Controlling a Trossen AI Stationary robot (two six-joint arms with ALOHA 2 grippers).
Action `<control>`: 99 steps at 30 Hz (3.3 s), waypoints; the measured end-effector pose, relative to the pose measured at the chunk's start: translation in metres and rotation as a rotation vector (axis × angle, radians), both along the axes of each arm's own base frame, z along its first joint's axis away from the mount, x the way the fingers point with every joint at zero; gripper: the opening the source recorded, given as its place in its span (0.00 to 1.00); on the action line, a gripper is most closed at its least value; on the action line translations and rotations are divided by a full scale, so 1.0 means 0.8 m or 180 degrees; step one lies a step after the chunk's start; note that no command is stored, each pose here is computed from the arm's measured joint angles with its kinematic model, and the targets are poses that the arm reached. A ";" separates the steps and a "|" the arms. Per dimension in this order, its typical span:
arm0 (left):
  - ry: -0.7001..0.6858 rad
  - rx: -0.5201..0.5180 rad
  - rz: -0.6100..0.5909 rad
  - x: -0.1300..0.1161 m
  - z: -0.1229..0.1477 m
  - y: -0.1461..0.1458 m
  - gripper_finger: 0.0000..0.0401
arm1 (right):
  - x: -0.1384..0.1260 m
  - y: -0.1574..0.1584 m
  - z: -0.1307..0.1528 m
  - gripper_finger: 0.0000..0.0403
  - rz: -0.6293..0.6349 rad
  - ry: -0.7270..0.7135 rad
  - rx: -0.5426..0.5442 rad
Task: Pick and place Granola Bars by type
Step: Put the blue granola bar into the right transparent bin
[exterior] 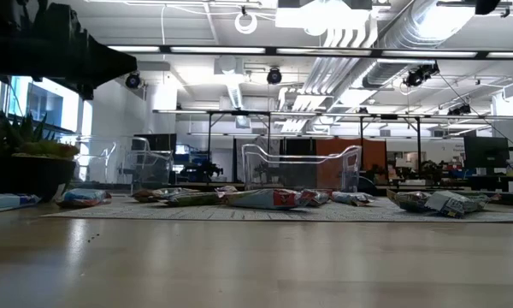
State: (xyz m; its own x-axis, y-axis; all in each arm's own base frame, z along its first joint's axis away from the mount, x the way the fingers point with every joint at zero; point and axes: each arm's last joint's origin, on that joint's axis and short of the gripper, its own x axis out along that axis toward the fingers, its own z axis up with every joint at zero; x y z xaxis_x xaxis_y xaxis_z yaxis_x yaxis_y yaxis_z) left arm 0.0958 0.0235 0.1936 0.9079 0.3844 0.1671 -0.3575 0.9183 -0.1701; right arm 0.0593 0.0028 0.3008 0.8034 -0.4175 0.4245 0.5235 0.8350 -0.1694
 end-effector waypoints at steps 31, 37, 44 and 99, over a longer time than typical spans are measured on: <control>0.0701 0.0991 0.0478 0.008 0.148 0.005 0.34 | 0.104 0.004 -0.082 0.44 -0.0761 0.3418 0.2262; 0.1027 0.1077 0.0651 0.027 0.153 0.011 0.41 | 0.109 -0.025 -0.105 0.44 -0.0991 0.3704 0.2672; 0.1262 0.1119 0.0619 0.046 0.145 0.014 0.42 | 0.115 -0.070 -0.121 0.44 -0.1192 0.3855 0.3234; 0.1460 0.1113 0.0453 0.061 0.134 0.015 0.42 | 0.095 -0.196 -0.199 0.02 -0.2489 0.3093 0.4880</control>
State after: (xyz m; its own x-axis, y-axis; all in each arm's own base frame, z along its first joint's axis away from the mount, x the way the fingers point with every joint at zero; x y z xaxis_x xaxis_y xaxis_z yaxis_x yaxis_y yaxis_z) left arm 0.1449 0.0359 0.3009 0.8609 0.5005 -0.0915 -0.4467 0.8296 0.3350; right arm 0.1351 -0.1538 0.1418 -0.0067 -0.2585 -0.9660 0.9764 0.2067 -0.0621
